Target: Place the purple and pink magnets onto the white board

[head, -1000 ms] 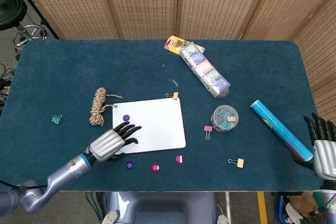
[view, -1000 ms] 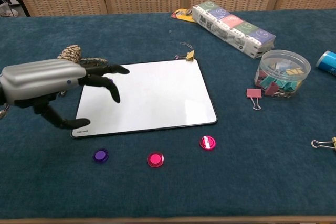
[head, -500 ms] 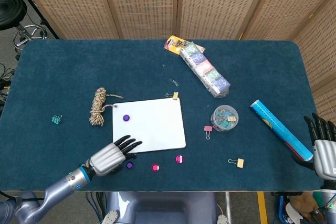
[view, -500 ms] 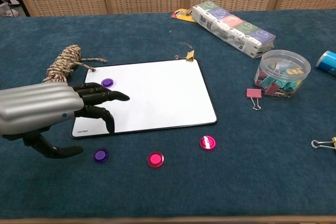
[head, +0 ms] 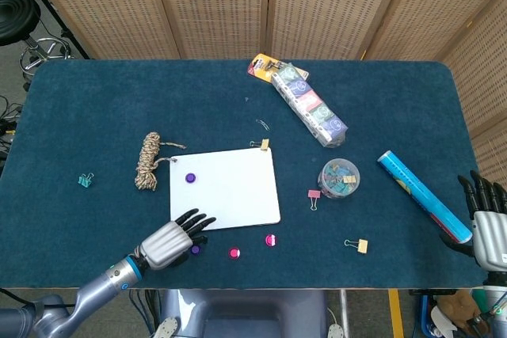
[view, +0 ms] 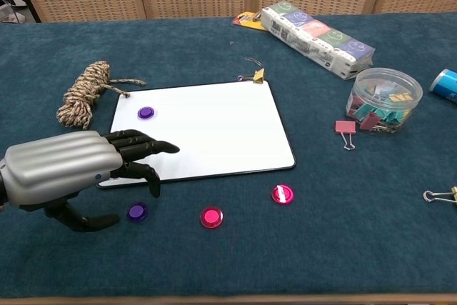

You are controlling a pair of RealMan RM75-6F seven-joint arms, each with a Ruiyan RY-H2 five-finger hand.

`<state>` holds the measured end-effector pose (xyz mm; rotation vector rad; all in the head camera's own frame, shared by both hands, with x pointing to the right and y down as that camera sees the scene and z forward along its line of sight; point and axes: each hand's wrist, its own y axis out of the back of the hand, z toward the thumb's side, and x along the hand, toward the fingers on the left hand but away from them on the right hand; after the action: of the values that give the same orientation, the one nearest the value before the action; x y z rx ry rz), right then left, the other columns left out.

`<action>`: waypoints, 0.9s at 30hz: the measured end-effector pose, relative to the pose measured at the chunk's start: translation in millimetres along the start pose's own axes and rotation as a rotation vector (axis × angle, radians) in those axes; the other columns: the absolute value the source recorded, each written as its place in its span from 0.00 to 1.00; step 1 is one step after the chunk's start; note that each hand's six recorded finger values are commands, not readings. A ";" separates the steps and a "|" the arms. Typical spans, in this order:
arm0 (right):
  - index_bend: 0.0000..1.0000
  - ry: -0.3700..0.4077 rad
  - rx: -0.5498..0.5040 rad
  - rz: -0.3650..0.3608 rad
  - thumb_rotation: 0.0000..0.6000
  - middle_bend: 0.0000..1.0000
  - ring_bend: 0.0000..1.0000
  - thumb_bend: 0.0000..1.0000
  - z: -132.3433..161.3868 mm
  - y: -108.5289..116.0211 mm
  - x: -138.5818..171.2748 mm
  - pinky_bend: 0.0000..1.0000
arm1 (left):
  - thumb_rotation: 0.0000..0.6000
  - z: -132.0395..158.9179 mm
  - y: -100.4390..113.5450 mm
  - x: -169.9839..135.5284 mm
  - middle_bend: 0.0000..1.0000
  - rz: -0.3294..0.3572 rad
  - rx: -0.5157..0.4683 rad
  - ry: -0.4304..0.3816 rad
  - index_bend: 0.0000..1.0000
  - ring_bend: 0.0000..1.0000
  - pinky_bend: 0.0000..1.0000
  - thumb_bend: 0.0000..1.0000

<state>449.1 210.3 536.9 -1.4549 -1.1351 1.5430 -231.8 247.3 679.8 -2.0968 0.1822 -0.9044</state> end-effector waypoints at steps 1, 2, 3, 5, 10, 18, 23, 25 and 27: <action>0.00 0.000 0.000 0.000 1.00 0.00 0.00 0.00 -0.1 0.0 0.0 0.00 | 1.00 -0.1 -0.5 0.3 0.00 0.000 0.001 0.002 0.35 0.00 0.00 0.36; 0.00 0.000 0.000 0.000 1.00 0.00 0.00 0.00 0.0 0.1 0.0 0.00 | 1.00 -0.3 -1.2 0.7 0.00 -0.001 0.002 0.003 0.35 0.00 0.00 0.36; 0.00 0.001 0.000 -0.001 1.00 0.00 0.00 0.00 0.1 0.2 0.0 0.00 | 1.00 -0.5 -2.3 1.1 0.00 -0.002 0.002 0.005 0.35 0.00 0.00 0.36; 0.00 0.001 -0.001 -0.001 1.00 0.00 0.00 0.00 0.2 0.5 0.2 0.00 | 1.00 -0.6 -3.9 1.6 0.00 -0.005 0.001 0.008 0.35 0.00 0.00 0.36; 0.00 0.000 -0.001 -0.001 1.00 0.00 0.00 0.00 -0.2 0.6 0.3 0.00 | 1.00 0.1 -7.4 2.8 0.00 -0.005 -0.007 0.010 0.35 0.00 0.00 0.36; 0.00 -0.002 -0.003 -0.001 1.00 0.00 0.00 0.00 -0.8 0.8 0.0 0.00 | 1.00 1.2 -12.2 5.5 0.00 -0.017 -0.009 0.009 0.35 0.00 0.00 0.36; 0.00 -0.003 -0.006 -0.002 1.00 0.00 0.00 0.00 -1.1 1.2 -0.2 0.00 | 1.00 1.4 -13.8 5.8 0.00 -0.020 -0.012 0.011 0.36 0.00 0.00 0.36; 0.00 -0.003 -0.006 -0.002 1.00 0.00 0.00 0.00 -1.0 1.3 -0.1 0.00 | 1.00 1.9 -13.7 6.5 0.00 -0.019 -0.013 0.010 0.37 0.00 0.00 0.36; 0.00 -0.003 -0.007 -0.002 1.00 0.00 0.00 0.00 -1.2 1.4 -0.1 0.00 | 1.00 2.2 -13.8 7.4 0.00 -0.017 -0.014 0.010 0.39 0.00 0.00 0.36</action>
<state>450.4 209.8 535.6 -1.4564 -1.1442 1.5420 -227.4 254.6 693.2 -2.1100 0.1765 -0.9261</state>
